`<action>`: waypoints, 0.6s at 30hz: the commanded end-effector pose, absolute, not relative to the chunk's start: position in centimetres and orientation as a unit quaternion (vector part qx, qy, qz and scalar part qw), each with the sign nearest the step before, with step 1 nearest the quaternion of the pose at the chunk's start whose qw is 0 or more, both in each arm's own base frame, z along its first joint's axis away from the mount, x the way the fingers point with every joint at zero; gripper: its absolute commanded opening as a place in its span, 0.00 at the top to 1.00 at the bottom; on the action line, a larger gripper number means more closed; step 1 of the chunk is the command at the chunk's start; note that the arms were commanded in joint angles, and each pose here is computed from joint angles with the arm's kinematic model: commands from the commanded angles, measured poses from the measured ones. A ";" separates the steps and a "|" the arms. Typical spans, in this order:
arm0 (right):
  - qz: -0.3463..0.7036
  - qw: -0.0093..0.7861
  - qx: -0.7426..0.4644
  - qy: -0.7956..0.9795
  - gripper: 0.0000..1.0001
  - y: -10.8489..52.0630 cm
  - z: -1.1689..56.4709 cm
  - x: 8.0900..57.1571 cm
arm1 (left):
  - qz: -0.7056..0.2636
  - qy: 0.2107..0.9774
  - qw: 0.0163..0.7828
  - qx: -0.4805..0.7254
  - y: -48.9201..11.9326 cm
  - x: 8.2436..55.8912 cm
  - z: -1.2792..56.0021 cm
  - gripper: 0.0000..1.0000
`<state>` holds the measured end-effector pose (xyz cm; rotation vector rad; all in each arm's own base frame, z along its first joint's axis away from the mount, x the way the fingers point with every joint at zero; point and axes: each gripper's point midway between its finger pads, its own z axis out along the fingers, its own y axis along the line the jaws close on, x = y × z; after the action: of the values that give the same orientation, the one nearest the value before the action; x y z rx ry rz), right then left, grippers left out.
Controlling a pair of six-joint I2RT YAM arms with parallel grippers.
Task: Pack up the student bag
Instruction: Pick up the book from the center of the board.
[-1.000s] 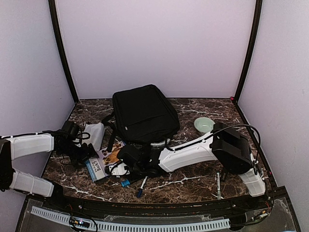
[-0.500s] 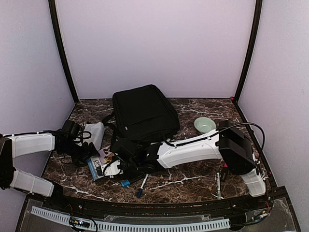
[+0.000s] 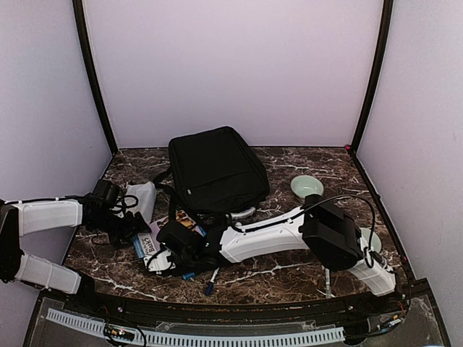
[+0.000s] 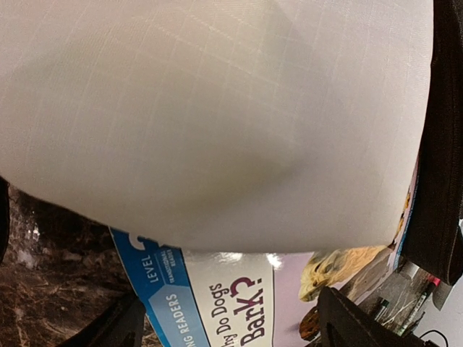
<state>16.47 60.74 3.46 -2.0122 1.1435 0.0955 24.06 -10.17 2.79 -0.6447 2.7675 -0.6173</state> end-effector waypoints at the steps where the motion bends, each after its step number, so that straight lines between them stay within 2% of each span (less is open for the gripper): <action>1: -0.014 0.405 -0.795 0.451 0.60 60.6 0.6 18.1 | -0.190 0.956 0.044 -0.218 -10.0 20.4 -0.2 0.15; 6: -0.099 0.436 -0.802 0.395 0.65 60.1 -0.4 19.0 | -0.183 0.958 0.038 -0.217 -9.8 20.0 -0.8 0.14; 12: -0.098 0.494 -0.760 0.411 0.78 61.4 2.9 20.0 | -0.191 0.957 0.027 -0.216 -10.1 19.9 -1.2 0.15; 18: -0.113 0.572 -0.699 0.413 0.79 63.0 7.2 21.6 | -0.193 0.957 0.027 -0.215 -10.1 19.5 -1.2 0.16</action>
<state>18.77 61.83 3.57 -1.8681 0.9658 -0.2116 25.27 -10.45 2.81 -0.5920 2.7292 -0.6339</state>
